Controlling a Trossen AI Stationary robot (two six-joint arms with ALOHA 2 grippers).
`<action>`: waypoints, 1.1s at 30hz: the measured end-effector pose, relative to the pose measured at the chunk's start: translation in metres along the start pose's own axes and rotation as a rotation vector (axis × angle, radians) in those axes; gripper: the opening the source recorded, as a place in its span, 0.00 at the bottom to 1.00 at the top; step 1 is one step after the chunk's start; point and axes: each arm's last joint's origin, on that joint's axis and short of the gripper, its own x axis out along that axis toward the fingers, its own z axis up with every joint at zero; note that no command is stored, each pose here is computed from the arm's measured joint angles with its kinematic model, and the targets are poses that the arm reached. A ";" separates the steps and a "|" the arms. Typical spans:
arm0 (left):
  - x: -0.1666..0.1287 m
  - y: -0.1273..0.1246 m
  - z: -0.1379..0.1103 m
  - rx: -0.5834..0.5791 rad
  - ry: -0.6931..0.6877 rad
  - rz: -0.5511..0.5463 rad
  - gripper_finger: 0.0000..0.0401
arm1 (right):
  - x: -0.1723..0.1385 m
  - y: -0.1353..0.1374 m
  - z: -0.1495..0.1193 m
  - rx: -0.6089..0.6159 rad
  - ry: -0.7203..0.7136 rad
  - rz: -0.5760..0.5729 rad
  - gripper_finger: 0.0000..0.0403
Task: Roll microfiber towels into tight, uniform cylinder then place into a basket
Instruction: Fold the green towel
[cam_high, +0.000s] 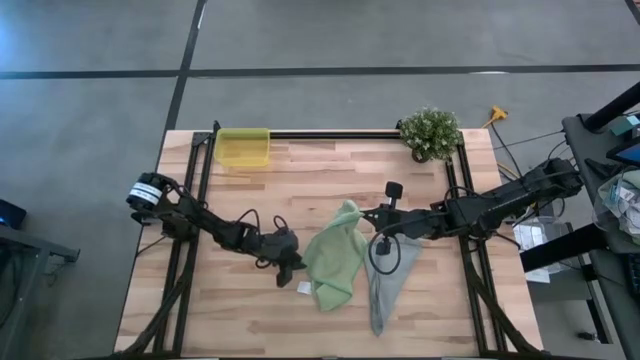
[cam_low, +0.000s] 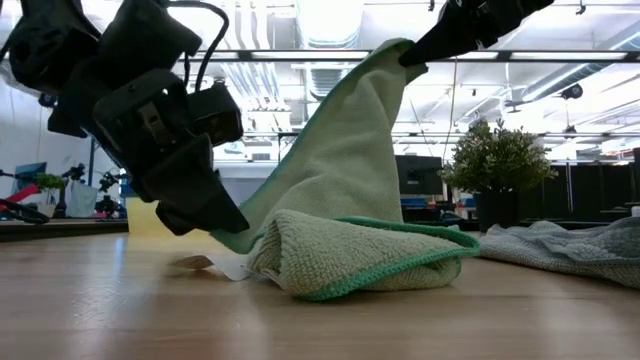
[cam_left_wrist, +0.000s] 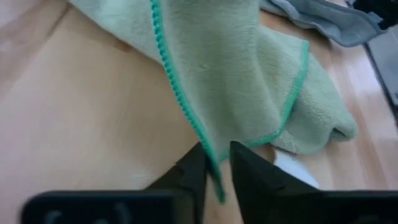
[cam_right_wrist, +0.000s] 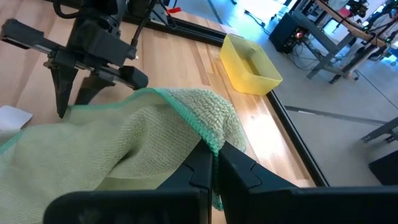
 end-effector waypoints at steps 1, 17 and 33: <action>0.000 -0.001 0.001 0.010 -0.002 -0.005 0.06 | 0.000 0.000 0.000 0.000 0.001 0.000 0.02; -0.025 -0.035 0.046 0.129 -0.208 -0.102 0.00 | 0.000 -0.001 -0.002 -0.005 0.021 -0.027 0.02; -0.103 -0.144 0.042 0.528 -0.507 -0.416 0.00 | -0.025 0.033 0.013 -0.163 -0.136 0.213 0.02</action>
